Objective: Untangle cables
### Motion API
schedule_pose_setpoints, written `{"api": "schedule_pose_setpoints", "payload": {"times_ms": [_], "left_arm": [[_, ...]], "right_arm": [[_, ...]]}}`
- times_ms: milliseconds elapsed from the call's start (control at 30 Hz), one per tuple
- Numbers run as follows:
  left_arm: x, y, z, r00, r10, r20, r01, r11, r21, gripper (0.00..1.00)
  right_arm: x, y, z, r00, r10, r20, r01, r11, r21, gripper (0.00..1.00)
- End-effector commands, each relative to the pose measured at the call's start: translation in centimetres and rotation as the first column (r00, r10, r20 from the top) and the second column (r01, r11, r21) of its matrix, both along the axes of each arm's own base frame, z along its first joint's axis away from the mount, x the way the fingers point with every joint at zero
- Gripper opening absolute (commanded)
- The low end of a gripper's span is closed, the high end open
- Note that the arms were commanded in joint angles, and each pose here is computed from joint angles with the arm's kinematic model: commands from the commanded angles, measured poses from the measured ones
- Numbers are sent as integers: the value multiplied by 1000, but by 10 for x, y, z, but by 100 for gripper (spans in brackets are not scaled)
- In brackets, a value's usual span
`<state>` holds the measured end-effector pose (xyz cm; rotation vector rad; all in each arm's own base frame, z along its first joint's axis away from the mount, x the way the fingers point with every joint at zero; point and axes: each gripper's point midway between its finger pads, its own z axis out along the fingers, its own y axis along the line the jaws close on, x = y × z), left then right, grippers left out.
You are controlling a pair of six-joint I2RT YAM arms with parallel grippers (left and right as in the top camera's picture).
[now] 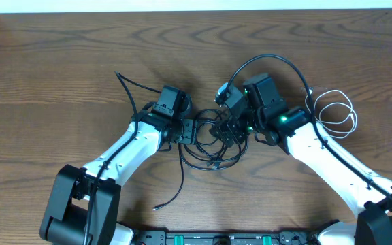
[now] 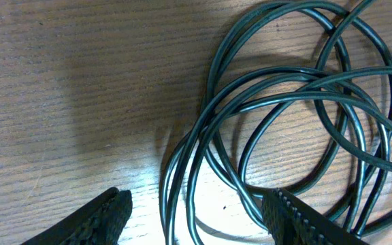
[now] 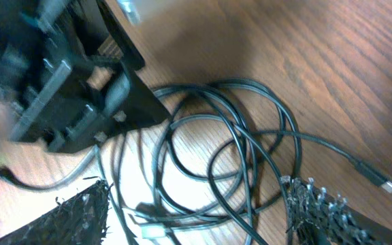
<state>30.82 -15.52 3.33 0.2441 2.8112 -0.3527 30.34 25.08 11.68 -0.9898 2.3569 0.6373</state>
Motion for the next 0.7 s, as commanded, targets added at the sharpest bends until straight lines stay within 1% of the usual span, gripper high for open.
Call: {"api": "schedule_pose_setpoints", "payload": {"times_ms": [0,133,233,300,333,367,400,467,533,567,633,667], "left_arm": [[-4,4,-6,1000,-4,-12,4,1000,22,67],[-4,4,-6,1000,-4,-12,4,1000,22,67],[-5,4,-6,1000,-4,-14,5,1000,23,67],[-5,4,-7,1000,-4,-15,5,1000,24,67],[-5,4,-7,1000,-4,-15,5,1000,24,67],[-5,4,-7,1000,-4,-15,5,1000,24,67],[-5,4,-7,1000,-4,-14,5,1000,23,67],[-5,4,-7,1000,-4,-15,4,1000,23,67],[-5,4,-7,1000,-4,-14,5,1000,23,67],[-5,4,-7,1000,-4,-14,5,1000,23,64],[-5,4,-7,1000,-4,-15,5,1000,24,52],[-5,4,-7,1000,-4,-15,5,1000,24,50]], "right_arm": [[0,-3,-20,998,66,21,-65,995,-82,80],[-3,-2,-48,995,95,-27,-98,987,-124,73],[-2,-6,-70,995,84,-62,-93,981,-169,48],[-2,-6,-80,993,84,-83,-98,979,-178,40],[-2,-6,-83,993,84,-87,-99,979,-179,29],[-1,-5,-83,993,85,-83,-98,979,-177,13],[-1,-4,-82,993,87,-80,-99,980,-170,1],[-3,2,-74,992,101,-82,-111,985,-132,1],[-8,10,-59,989,126,-82,-131,989,-65,1],[-10,14,-49,987,143,-75,-145,989,-27,1],[-13,17,-28,987,154,-51,-153,988,24,1],[-13,17,-20,988,148,-44,-147,989,36,1]]}}
